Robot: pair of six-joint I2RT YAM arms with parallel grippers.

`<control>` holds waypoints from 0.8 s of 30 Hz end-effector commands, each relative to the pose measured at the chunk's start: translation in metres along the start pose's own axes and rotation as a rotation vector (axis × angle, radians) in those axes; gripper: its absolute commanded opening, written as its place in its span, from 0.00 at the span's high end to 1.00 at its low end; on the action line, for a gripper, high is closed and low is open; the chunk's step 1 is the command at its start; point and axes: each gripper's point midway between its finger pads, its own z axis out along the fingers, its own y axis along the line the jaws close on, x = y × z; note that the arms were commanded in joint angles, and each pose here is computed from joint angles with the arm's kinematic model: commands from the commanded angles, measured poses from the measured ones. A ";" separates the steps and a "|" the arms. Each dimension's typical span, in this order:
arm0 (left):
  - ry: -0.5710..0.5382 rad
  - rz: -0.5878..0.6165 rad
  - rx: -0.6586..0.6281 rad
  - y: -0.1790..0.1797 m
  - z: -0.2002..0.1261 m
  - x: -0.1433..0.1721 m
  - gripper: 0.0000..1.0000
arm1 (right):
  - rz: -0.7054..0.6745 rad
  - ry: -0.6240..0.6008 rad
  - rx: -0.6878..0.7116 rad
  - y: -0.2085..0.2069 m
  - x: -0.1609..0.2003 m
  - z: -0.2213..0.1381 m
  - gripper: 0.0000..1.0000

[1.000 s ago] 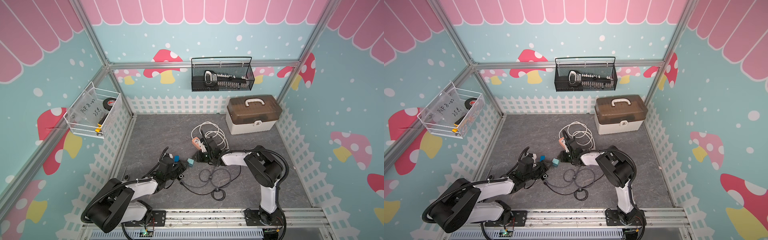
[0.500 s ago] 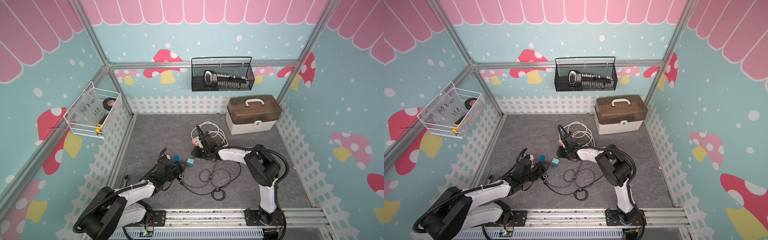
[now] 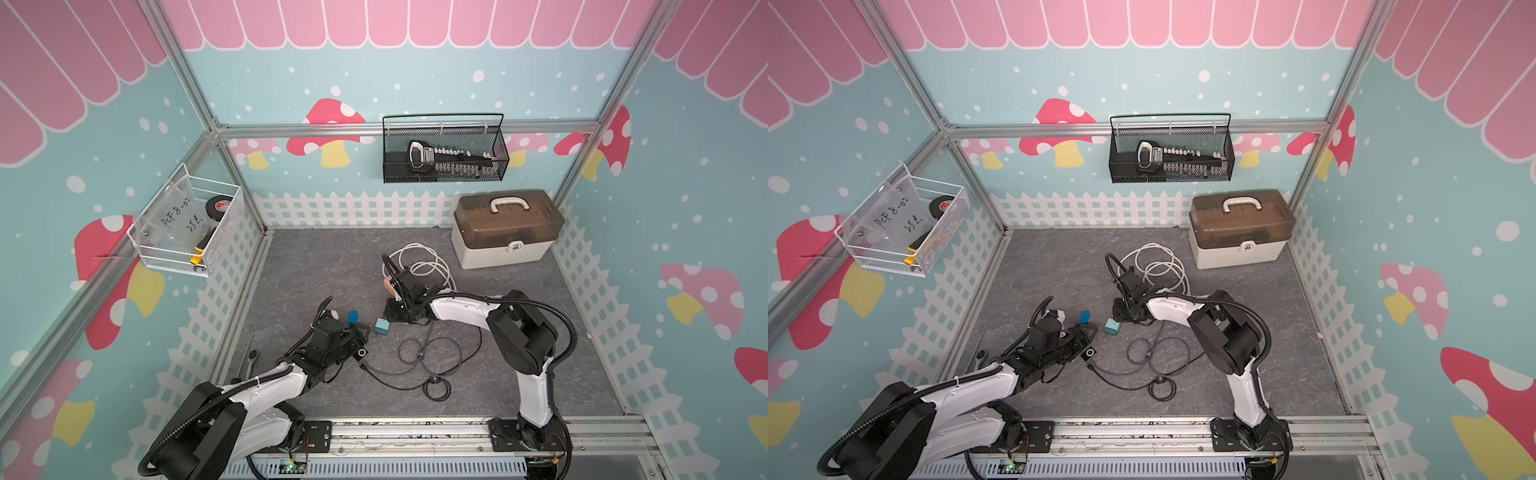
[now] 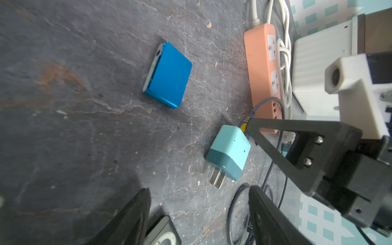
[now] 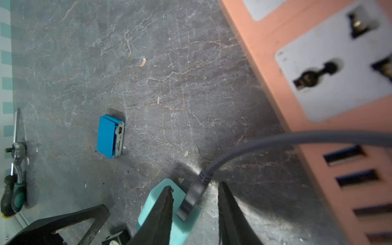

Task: Charge mp3
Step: Pick up the plug from the center of the board.

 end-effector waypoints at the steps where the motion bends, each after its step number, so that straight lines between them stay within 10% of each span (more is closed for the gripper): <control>1: -0.012 0.006 -0.023 0.007 -0.002 -0.001 0.27 | -0.010 0.043 0.043 -0.007 0.009 0.013 0.70; 24: -0.015 -0.002 0.060 -0.012 -0.004 -0.004 0.27 | -0.067 0.011 -0.063 0.046 -0.014 -0.017 1.00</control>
